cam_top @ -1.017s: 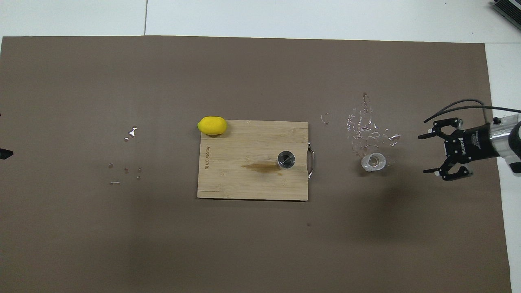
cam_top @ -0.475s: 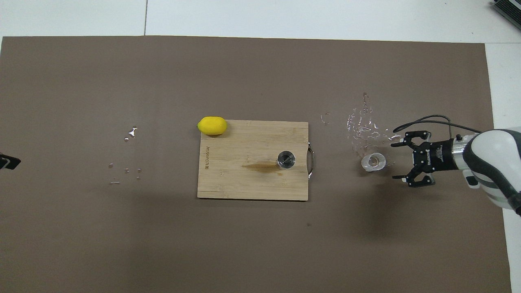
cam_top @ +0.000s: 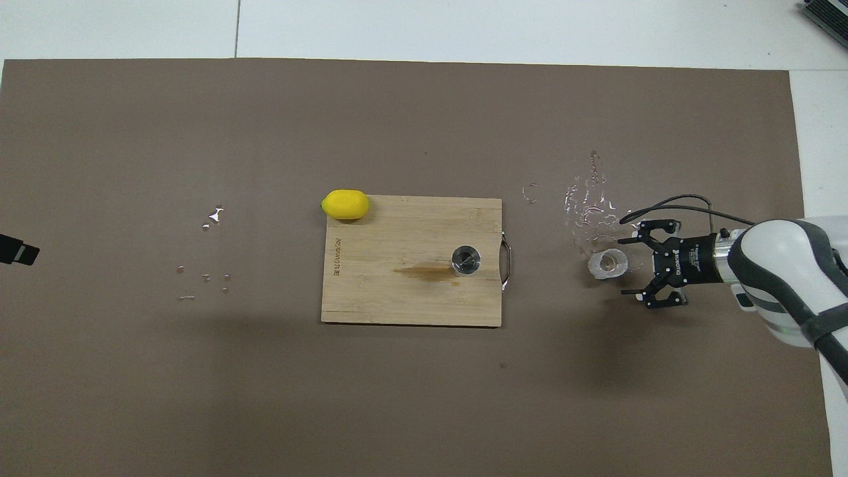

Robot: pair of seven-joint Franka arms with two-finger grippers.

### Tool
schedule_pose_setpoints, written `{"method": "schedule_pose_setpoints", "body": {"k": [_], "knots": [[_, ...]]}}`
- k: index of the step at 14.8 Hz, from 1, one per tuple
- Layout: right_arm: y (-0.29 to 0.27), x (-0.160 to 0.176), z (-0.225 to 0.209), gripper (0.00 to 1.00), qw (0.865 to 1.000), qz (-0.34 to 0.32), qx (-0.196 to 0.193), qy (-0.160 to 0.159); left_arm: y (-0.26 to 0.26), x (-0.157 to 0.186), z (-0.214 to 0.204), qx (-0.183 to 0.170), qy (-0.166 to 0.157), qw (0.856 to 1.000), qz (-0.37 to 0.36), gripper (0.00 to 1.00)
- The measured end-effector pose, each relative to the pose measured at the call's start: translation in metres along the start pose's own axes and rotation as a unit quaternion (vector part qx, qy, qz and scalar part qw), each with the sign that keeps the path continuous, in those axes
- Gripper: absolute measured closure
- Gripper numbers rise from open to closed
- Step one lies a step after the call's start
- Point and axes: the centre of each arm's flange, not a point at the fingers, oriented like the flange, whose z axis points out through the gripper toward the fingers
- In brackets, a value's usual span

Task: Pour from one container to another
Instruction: 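Close the right gripper around the clear glass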

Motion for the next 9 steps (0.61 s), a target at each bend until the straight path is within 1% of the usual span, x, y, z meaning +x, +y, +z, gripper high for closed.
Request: {"method": "schedule_pose_setpoints", "body": {"k": [2, 4, 6, 7, 8, 9], "knots": [[0.002, -0.002, 0.009, 0.03, 1.0, -0.004, 0.005, -0.007, 0.0, 0.0, -0.001, 0.002, 0.003, 1.0, -0.009, 0.0], [0.004, -0.001, 0.017, 0.03, 1.0, -0.008, 0.007, -0.016, -0.002, 0.004, -0.004, 0.009, 0.019, 1.0, -0.011, 0.0], [0.004, 0.001, 0.021, 0.06, 1.0, -0.011, 0.005, -0.019, -0.003, 0.007, -0.007, 0.016, 0.033, 0.999, -0.013, 0.0], [0.004, 0.001, 0.022, 0.15, 1.0, -0.011, 0.005, -0.019, -0.003, 0.007, -0.007, 0.016, 0.034, 0.999, -0.013, 0.0], [0.004, 0.001, 0.021, 0.29, 1.0, -0.011, 0.005, -0.019, -0.003, 0.007, -0.007, 0.016, 0.034, 0.999, -0.014, 0.0], [0.004, 0.001, 0.021, 0.4, 1.0, -0.011, 0.006, -0.02, -0.004, 0.007, -0.007, 0.016, 0.034, 0.999, -0.015, 0.0]]}}
